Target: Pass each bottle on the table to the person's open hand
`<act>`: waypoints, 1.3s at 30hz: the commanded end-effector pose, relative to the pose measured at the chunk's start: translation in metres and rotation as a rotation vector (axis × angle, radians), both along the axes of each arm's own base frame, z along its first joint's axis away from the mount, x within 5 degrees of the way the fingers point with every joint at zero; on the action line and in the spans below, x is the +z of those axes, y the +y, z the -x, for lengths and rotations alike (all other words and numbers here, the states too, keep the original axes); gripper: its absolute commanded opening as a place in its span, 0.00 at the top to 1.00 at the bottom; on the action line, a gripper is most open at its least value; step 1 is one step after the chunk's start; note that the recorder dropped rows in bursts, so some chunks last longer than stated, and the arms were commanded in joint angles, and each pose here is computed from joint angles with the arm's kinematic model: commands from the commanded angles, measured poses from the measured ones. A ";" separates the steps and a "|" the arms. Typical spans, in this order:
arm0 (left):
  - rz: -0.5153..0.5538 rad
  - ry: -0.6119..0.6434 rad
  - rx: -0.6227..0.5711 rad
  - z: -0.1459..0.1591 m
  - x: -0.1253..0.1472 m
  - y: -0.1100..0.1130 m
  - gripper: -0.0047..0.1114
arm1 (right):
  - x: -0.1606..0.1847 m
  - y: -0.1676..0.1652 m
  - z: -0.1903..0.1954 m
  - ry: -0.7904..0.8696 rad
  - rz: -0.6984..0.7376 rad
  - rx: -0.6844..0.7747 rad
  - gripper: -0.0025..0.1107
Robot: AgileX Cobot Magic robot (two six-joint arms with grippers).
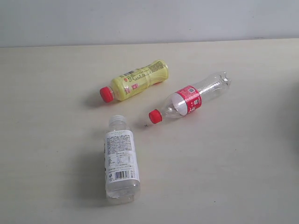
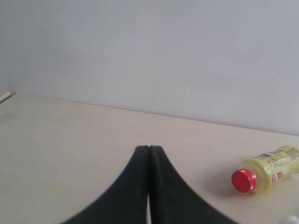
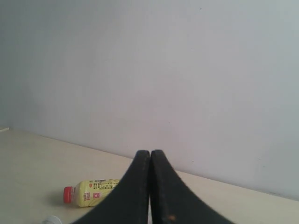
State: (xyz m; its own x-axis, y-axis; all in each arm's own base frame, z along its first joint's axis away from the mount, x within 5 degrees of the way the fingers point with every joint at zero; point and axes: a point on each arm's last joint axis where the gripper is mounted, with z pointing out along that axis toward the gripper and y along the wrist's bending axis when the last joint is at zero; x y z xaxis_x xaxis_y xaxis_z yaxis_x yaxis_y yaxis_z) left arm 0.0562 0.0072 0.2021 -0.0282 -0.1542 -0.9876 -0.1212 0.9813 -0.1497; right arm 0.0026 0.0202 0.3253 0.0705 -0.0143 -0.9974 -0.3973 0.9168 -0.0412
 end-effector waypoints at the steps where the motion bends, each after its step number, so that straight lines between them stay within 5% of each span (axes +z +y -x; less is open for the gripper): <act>1: -0.004 -0.002 -0.007 0.000 -0.001 0.000 0.96 | -0.002 0.000 0.001 0.001 0.007 -0.001 0.98; 39: -0.004 -0.002 -0.007 0.000 -0.001 0.000 0.96 | -0.003 -0.001 0.003 -0.002 0.022 -0.005 0.98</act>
State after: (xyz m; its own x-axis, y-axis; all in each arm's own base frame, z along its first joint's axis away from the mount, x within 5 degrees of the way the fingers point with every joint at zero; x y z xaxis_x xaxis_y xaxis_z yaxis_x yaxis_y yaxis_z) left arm 0.0562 0.0072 0.2021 -0.0282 -0.1542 -0.9876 -0.1212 0.9813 -0.1497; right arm 0.0003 0.0199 0.3230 0.0626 -0.0325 -0.9975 -0.3976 0.9159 -0.0548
